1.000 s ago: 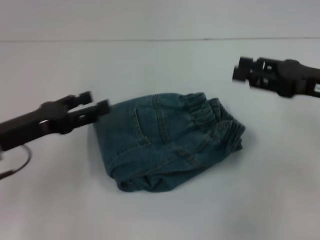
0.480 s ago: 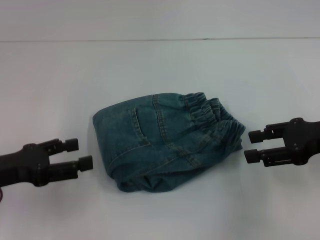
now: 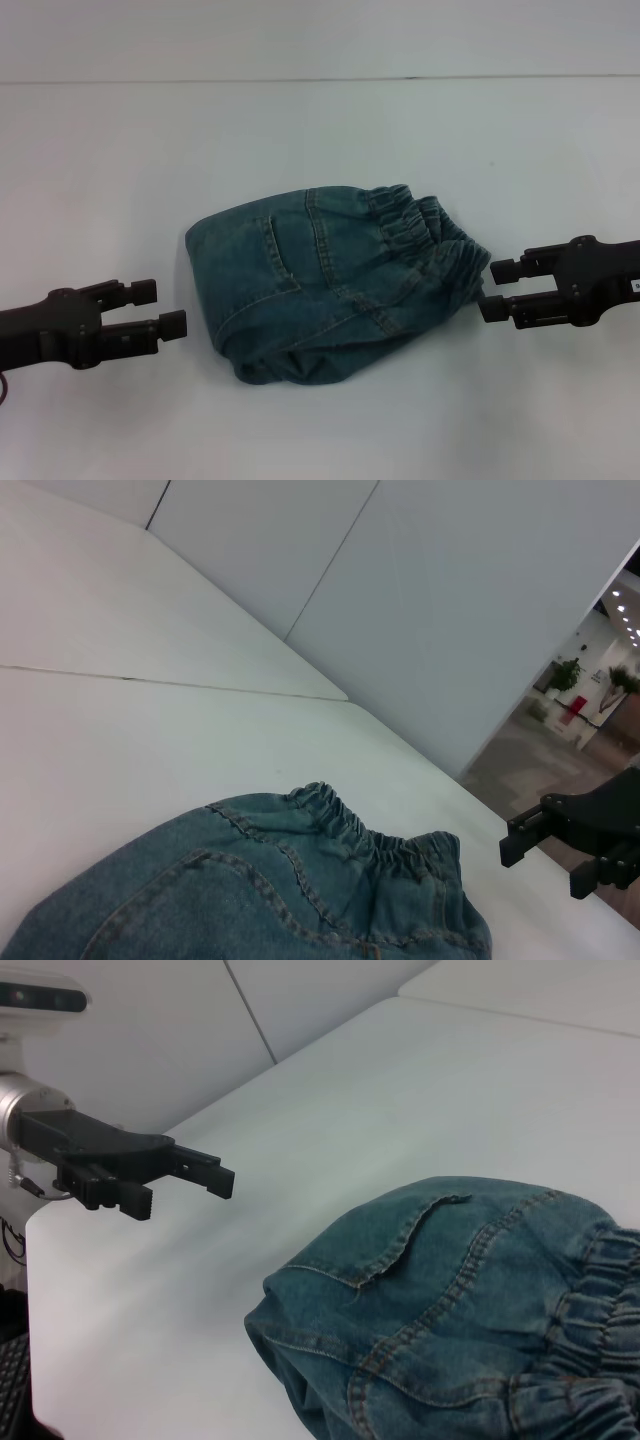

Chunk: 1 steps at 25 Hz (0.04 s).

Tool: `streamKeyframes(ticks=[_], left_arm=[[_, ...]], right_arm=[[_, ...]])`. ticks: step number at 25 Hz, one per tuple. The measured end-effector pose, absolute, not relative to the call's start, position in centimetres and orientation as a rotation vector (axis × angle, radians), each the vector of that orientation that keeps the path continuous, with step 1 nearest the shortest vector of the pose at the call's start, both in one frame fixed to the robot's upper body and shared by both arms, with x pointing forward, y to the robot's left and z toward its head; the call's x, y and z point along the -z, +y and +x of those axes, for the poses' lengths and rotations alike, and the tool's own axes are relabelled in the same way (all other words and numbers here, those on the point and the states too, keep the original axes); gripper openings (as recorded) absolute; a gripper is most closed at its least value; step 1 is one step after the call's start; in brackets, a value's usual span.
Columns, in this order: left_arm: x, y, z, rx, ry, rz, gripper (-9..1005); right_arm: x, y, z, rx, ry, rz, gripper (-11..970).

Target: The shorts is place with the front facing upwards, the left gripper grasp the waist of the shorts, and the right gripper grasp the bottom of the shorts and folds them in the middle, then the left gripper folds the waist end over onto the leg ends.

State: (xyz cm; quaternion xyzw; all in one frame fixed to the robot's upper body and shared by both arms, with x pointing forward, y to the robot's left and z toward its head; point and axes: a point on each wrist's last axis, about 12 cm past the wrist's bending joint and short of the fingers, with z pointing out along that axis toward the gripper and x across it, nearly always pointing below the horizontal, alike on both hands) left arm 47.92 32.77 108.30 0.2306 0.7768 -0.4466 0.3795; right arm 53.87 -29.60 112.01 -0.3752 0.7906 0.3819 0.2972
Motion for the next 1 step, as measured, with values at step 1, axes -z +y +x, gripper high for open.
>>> streamKeyframes(ticks=[1], left_arm=[[-108.29, 32.77, 47.91, 1.141, 1.985, 0.588, 907]], right_arm=[[-112.01, -29.58, 53.87, -1.016, 2.101, -0.997, 693]])
